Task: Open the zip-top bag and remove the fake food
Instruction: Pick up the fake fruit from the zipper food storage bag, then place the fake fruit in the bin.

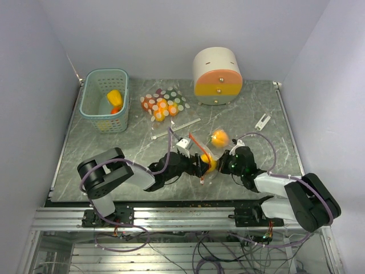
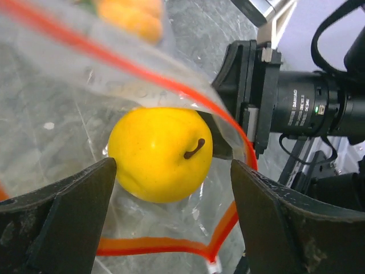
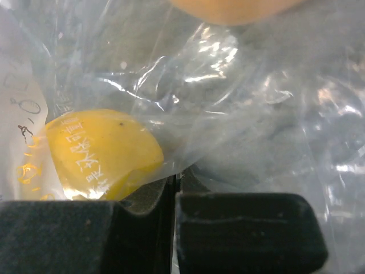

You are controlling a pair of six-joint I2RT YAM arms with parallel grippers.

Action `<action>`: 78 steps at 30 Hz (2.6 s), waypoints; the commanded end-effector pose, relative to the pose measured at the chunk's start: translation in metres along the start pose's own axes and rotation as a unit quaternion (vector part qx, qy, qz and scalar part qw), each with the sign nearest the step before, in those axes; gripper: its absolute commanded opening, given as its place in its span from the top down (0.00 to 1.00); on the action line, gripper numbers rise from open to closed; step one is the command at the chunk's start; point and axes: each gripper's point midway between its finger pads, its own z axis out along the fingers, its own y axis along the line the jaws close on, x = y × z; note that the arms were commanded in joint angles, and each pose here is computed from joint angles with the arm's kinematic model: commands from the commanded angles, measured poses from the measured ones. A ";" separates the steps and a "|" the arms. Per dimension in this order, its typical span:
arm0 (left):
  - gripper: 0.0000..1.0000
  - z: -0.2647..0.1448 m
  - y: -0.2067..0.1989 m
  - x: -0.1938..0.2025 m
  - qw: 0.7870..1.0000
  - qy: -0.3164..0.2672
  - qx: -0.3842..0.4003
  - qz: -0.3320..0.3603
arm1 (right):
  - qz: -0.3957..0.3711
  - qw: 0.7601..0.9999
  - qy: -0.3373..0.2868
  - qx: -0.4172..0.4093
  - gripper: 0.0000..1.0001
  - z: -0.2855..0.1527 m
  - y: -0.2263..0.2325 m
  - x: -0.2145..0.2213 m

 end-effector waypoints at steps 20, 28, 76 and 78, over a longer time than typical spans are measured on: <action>0.01 0.022 -0.022 0.023 0.997 0.014 0.066 -0.026 | -0.017 0.998 0.006 -0.065 1.00 0.001 0.031 0.001; 0.34 0.008 -0.020 0.011 0.999 0.003 0.049 -0.014 | -0.015 0.999 0.003 -0.047 1.00 -0.001 0.022 0.004; 0.56 -0.222 0.270 -0.348 0.797 -0.258 -0.544 -0.046 | -0.018 0.999 0.014 -0.031 1.00 0.013 0.015 0.007; 0.54 -0.226 0.285 -0.349 0.791 -0.266 -0.549 -0.053 | -0.021 0.999 0.016 -0.027 1.00 0.012 0.013 0.009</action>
